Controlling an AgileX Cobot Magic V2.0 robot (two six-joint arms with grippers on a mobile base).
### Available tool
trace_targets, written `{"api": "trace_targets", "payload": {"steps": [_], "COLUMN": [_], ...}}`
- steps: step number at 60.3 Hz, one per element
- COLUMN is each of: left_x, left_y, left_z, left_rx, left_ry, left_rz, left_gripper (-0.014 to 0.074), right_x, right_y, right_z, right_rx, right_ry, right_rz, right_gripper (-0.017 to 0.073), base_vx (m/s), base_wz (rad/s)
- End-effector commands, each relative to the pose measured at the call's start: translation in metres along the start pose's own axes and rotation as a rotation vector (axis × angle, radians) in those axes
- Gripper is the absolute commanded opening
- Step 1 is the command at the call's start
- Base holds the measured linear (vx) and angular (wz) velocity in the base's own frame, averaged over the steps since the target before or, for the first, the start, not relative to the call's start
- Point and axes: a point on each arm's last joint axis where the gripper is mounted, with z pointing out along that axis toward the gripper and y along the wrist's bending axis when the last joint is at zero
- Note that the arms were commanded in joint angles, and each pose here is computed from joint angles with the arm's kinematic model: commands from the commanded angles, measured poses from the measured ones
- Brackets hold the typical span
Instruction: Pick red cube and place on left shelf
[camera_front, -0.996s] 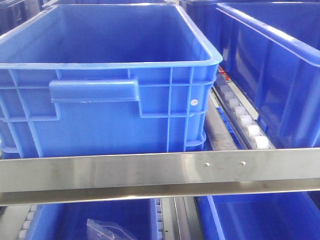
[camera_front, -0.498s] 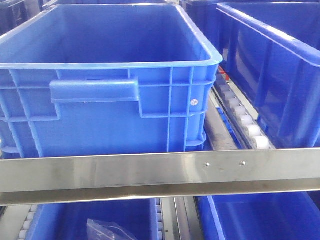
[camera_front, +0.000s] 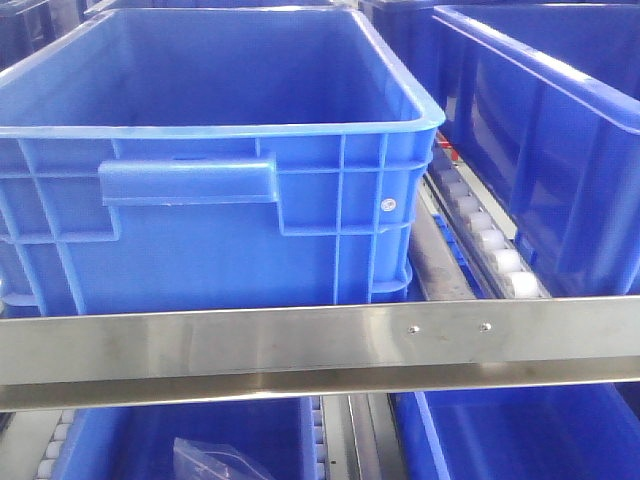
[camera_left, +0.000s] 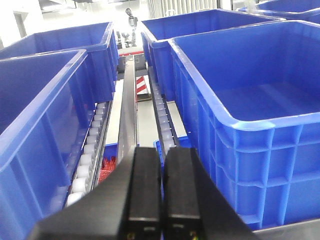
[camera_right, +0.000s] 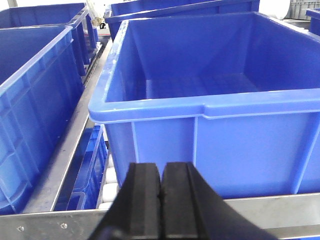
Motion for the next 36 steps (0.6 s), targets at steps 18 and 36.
{"api": "trace_targets", "payload": {"steps": [18,36], "left_x": [0.0007,0.0007], "left_y": [0.0001,0.0001], "left_z": [0.0010,0.0010], "left_rx": [-0.007,-0.007], "left_ry": [-0.050,-0.050], "left_rz": [-0.009,-0.009], "left_gripper": [0.0106,0.0106], "right_x": [-0.0169,-0.0164], "right_y": [0.0016,0.0020], "right_z": [-0.0030,-0.0029], "right_rx": [-0.012,-0.014], "right_ry": [-0.132,-0.127], "right_rz": [-0.013,-0.046], "right_gripper": [0.0049,0.0049], "base_vx": [0.00,0.00], "base_wz": [0.00,0.00]}}
